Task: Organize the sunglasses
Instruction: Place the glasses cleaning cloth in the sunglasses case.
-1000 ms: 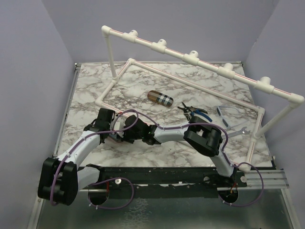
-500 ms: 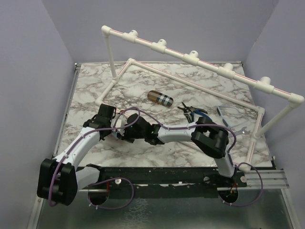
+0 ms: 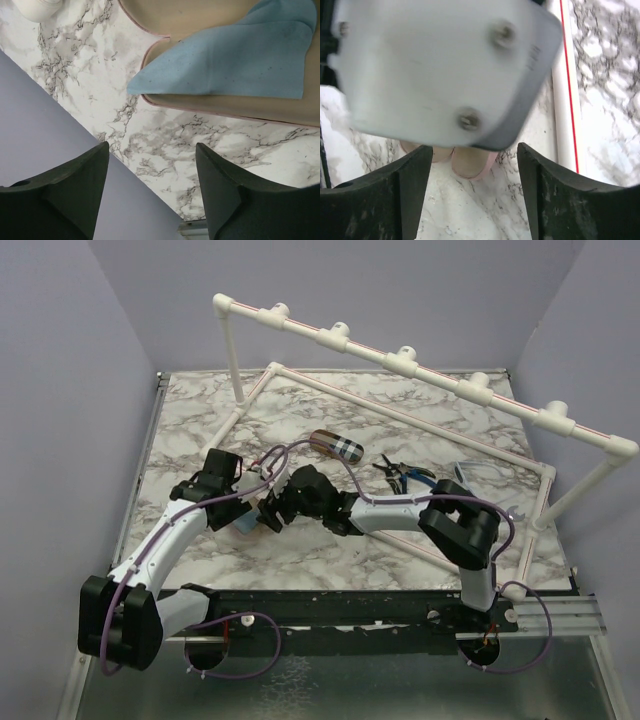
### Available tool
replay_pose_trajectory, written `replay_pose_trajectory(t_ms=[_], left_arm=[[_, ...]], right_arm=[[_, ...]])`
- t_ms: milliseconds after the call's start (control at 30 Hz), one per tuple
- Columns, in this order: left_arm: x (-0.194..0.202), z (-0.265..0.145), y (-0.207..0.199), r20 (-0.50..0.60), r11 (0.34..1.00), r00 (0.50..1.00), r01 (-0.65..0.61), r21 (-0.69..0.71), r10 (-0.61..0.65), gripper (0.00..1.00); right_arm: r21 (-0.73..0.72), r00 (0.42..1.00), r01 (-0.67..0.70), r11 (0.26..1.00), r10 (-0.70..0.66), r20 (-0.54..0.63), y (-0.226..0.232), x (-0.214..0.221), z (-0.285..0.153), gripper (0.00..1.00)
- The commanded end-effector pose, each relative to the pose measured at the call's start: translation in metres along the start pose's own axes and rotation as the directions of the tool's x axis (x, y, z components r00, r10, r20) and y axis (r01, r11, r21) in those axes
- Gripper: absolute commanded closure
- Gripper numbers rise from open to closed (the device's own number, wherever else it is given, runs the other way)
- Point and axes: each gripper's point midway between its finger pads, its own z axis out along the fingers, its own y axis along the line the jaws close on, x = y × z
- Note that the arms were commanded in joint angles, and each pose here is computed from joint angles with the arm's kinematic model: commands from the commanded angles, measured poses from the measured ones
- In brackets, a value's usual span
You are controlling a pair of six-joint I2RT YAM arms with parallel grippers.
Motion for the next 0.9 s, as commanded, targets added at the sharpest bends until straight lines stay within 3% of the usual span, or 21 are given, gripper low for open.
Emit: replay_pose_trajectory(t_ms=[0,133,400,733,867], left_arm=[[-0.001,-0.005,-0.001,-0.001,1.0,1.0,0.022,0.014,-0.022,0.27],[-0.005,-0.008,0.002,0.013,0.999,0.999,0.047,0.007,-0.047,0.26],[-0.015,-0.017,0.01,0.049,0.994,0.993,0.106,-0.004,-0.106,0.27],[-0.034,-0.022,-0.008,0.137,0.984,0.98,0.127,0.128,-0.145,0.27],[-0.047,-0.023,-0.016,0.195,0.973,0.968,0.117,0.199,-0.157,0.27]], right_arm=[[0.116,0.985,-0.174,0.978,0.172,0.028,-0.022,0.002,0.008,0.26],[0.099,0.977,-0.213,0.972,0.213,0.011,-0.017,0.011,0.012,0.3],[0.114,0.971,-0.225,0.968,0.232,-0.052,-0.019,0.032,0.022,0.53],[0.094,0.983,-0.155,0.983,0.163,-0.08,-0.023,0.036,0.015,0.76],[0.021,0.993,-0.091,0.996,0.092,-0.078,-0.017,0.033,0.007,0.79]])
